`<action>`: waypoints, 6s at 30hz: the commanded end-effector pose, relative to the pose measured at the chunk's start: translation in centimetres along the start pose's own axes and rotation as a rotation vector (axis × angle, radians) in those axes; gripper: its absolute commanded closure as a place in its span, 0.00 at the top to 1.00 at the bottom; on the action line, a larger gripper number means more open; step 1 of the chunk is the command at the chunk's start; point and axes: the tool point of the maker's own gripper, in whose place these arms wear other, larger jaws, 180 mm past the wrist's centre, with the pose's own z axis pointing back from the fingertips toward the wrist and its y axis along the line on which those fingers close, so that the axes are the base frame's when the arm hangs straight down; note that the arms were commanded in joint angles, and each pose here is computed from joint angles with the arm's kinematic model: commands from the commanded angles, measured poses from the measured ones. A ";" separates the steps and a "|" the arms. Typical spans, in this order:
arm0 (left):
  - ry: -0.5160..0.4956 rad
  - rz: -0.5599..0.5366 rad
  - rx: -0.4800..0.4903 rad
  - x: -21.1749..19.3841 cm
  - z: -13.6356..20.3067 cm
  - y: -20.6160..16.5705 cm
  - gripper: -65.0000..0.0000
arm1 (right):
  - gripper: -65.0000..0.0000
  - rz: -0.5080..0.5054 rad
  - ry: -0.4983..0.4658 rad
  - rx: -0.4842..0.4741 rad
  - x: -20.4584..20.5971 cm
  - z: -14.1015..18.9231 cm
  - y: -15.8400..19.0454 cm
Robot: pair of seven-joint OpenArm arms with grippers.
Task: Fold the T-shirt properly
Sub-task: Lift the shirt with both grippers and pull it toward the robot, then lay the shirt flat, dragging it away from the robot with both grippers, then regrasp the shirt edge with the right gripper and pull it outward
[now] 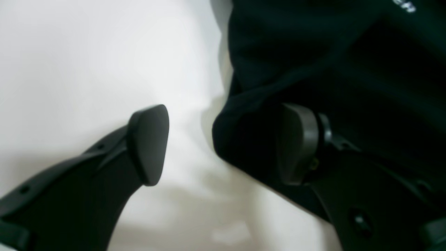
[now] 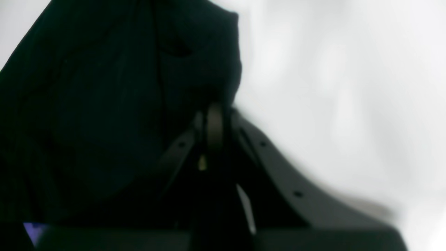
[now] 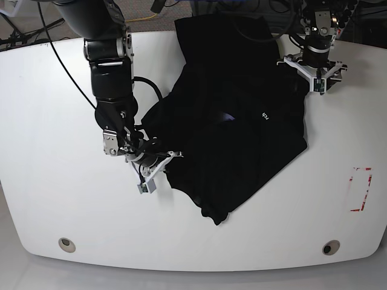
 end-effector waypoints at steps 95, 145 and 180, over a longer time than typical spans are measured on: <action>0.103 -0.852 -0.199 14.0 -1.7 -0.4 0.00 | 0.00 0.250 -0.318 -0.341 6.4 21.4 -9.9; 0.345 -0.822 -0.213 3.4 1.2 0.5 0.00 | 0.73 0.121 -0.110 -0.052 -8.1 16.6 1.1; 0.346 -0.813 -0.200 3.5 1.2 0.9 0.00 | 0.73 0.128 -0.001 0.056 -9.5 12.7 3.8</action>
